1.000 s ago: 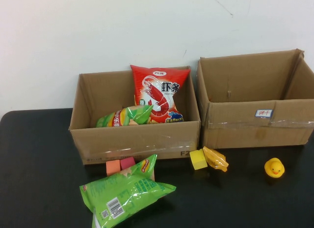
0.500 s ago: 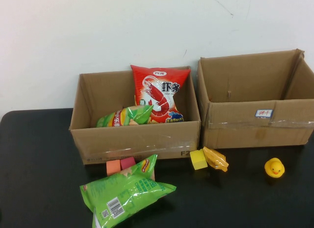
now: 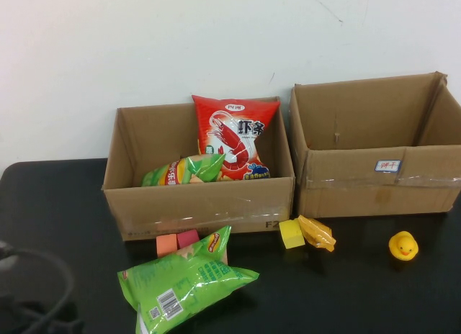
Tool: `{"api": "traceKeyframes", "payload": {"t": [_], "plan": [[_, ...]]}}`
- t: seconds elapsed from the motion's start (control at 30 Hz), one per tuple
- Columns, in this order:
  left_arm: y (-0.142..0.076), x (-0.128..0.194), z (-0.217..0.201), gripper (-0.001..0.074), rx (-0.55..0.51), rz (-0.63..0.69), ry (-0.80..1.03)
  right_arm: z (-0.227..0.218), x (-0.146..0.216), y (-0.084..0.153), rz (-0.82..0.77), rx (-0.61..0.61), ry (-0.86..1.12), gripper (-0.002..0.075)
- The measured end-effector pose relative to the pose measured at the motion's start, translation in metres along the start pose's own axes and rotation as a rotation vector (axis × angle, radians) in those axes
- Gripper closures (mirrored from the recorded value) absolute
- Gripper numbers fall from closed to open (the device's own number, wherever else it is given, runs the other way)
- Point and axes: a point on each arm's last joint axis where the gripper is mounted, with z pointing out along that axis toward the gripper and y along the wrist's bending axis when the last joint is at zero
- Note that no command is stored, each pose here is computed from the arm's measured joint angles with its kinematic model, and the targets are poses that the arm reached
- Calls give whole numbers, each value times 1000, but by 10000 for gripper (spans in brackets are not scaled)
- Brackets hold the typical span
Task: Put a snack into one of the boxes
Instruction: Pick up the potato chip
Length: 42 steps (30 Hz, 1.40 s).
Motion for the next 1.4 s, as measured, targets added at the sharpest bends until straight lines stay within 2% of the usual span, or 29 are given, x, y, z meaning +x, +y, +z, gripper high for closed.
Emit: {"api": "traceKeyframes", "payload": {"t": [0.13,0.3,0.43,0.6,0.73,0.8,0.97,1.0,1.03,1.17,1.4], "plan": [[-7,-18,24,736,66,47,86,5,-2,1,21,-10,5,726],[-14,-46,54,736,114,168,187,6,-5,2,22,-21,-13,726],[-35,-62,84,736,162,310,281,7,-5,3,35,-31,-17,726],[-73,-54,120,736,155,524,338,7,-6,3,28,-33,-18,726],[-99,-35,142,720,137,760,356,7,-6,3,22,-34,-18,726],[-109,-23,153,643,140,882,370,7,-6,3,20,-35,-18,726],[-117,-1,180,234,146,1038,396,7,-5,3,18,-36,-17,726],[-117,2,185,166,147,1052,395,7,-5,3,20,-37,-15,726],[-117,4,190,129,146,1056,394,7,-5,3,20,-37,-13,726],[-115,12,213,57,131,1087,418,7,-5,3,20,-37,-11,726],[-118,12,243,43,98,1104,416,7,-4,3,20,-37,-9,726]]}}
